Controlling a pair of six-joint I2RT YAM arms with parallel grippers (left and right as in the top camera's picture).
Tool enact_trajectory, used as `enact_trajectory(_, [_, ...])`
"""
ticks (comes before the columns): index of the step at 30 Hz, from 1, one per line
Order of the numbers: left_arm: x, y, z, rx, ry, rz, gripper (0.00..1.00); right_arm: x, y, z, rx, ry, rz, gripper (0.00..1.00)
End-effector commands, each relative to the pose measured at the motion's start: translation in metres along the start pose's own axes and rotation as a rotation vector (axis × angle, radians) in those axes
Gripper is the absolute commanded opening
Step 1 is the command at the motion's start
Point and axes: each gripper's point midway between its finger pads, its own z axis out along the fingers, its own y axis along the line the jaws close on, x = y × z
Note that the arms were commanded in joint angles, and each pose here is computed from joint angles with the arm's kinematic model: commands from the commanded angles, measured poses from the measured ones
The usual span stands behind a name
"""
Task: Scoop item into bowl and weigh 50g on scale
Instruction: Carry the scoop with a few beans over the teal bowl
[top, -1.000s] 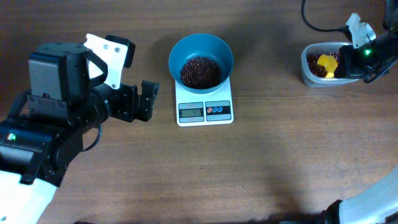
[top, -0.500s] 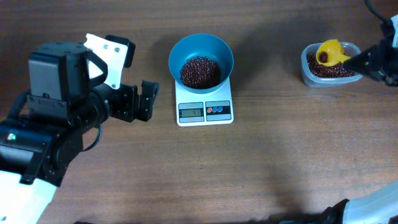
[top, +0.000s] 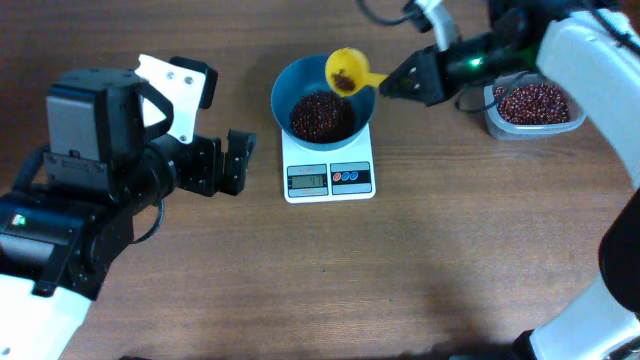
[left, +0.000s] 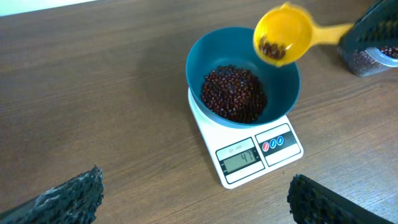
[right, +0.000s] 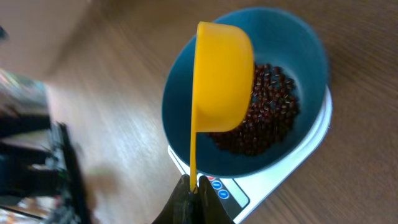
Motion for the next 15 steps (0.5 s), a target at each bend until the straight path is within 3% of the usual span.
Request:
enact_trajectory(1, [-0.003,-0.001,-0.001,0.007,-0.009,0.014,0.99,-0.009,0.016,0.005,0.054,0.022,-0.149,0.04])
enact_trajectory(10, [-0.003,-0.001,-0.001,0.007,-0.009,0.014,0.99,-0.026,-0.003,-0.005,0.235,0.011,-0.224,0.04])
enact_trajectory(12, [-0.003,-0.001,-0.001,0.007,-0.009,0.014,0.99,-0.041,0.017,-0.012,0.186,-0.047,-0.267,0.04])
enact_trajectory(13, [-0.003,-0.001,-0.001,0.007,-0.009,0.014,0.99,-0.038,0.000,-0.014,0.276,-0.020,-0.261,0.04])
enact_trajectory(15, [-0.003,-0.001,-0.001,0.007,-0.009,0.014,0.99,-0.046,0.033,-0.015,0.141,-0.076,-0.289,0.04])
